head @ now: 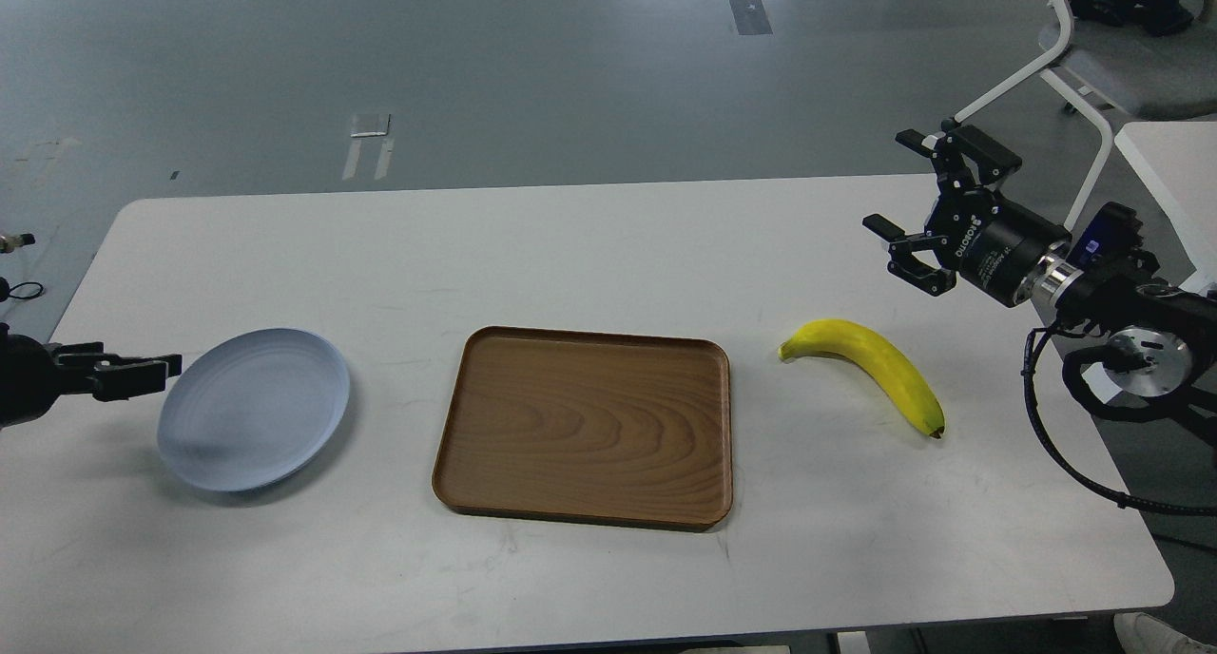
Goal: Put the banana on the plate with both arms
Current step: 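Grasp the rim of the light blue plate with the left gripper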
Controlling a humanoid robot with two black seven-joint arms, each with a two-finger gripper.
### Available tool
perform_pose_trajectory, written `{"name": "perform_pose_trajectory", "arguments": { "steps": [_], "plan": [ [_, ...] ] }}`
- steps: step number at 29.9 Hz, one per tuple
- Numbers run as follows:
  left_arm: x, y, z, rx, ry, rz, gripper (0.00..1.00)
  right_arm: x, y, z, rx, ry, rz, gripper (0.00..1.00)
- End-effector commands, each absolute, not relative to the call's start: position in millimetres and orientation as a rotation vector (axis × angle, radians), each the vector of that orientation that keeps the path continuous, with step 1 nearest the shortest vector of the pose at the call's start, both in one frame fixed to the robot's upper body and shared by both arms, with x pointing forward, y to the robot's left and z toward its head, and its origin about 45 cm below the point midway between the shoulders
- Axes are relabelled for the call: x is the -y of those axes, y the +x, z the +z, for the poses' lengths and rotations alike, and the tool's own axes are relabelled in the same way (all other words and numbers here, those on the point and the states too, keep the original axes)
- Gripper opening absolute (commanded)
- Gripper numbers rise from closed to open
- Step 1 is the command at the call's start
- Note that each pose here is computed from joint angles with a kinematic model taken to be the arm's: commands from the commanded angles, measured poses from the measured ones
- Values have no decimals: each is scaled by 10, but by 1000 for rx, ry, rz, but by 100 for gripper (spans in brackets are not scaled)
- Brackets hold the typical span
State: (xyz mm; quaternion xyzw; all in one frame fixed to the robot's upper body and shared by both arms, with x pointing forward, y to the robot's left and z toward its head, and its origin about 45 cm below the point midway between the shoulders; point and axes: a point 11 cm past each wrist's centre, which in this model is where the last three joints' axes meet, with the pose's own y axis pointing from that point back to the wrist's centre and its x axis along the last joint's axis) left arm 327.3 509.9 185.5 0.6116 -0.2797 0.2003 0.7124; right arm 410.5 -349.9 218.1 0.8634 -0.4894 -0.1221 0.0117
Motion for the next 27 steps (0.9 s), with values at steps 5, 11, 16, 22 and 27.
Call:
{"name": "perform_pose_trajectory", "arguments": {
  "steps": [5,11,16,22,27],
  "plan": [
    [-5183,3117,1524,519,1352,503,99,3518,4076,2136,1530,2683,-394,100],
    [-5179,3084,1433,487,1341,527,96,3520,4072,2130,1530,2682,-396,100],
    [-5133,3069,1294,457,1332,538,88,3525,4044,2083,1530,2675,-411,100],
    [-5154,2998,1235,421,1321,560,64,3530,4045,2083,1531,2674,-410,100],
    [-5143,2986,1217,419,1322,550,5,3530,4045,2083,1531,2674,-410,100]
  ]
}}
